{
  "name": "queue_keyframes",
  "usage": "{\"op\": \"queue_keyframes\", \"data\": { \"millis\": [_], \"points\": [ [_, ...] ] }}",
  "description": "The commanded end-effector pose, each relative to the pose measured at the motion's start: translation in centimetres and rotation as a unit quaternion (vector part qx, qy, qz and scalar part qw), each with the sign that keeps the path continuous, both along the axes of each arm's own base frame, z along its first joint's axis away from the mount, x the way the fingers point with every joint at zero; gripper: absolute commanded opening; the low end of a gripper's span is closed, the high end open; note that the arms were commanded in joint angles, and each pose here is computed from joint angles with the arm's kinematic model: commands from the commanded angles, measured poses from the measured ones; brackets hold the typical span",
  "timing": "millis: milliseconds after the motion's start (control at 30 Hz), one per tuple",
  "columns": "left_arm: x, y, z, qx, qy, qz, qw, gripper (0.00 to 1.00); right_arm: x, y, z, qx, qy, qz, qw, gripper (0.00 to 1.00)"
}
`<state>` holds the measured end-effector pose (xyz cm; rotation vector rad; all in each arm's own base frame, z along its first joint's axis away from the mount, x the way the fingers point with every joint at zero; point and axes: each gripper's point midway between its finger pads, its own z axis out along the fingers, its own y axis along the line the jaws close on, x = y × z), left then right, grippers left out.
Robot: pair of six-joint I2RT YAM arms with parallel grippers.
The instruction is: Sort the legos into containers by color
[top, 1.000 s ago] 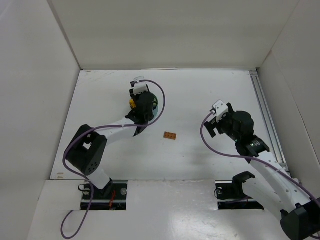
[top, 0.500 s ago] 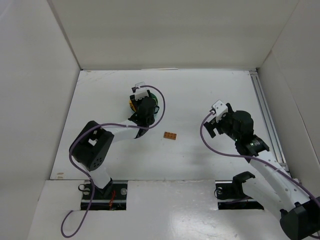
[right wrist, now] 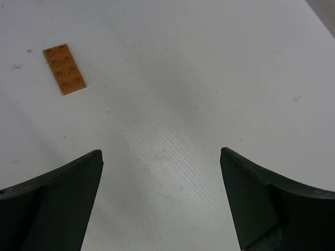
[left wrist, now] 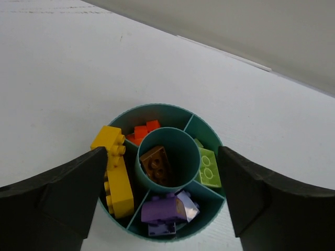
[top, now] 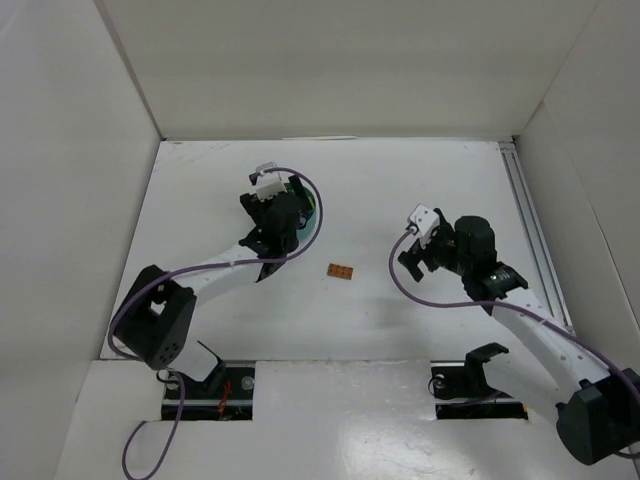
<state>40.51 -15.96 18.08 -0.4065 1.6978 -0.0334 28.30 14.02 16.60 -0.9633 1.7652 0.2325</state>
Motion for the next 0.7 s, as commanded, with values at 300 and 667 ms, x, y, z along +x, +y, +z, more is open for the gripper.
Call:
{"op": "queue_keyframes", "data": {
  "millis": [300,667],
  "points": [
    [-8.0,-1.4,4.7,-0.089,0.089,-0.128,0.984,0.99,0.7,11.4,-2.8,-0.076,0.047,0.206,0.975,0.95],
    [-16.8,3.3,1.1,-0.204,0.126,-0.112,0.964,0.99,2.7,16.2,-8.9,-0.118,0.108,0.239,0.958,0.89]
  ]
}}
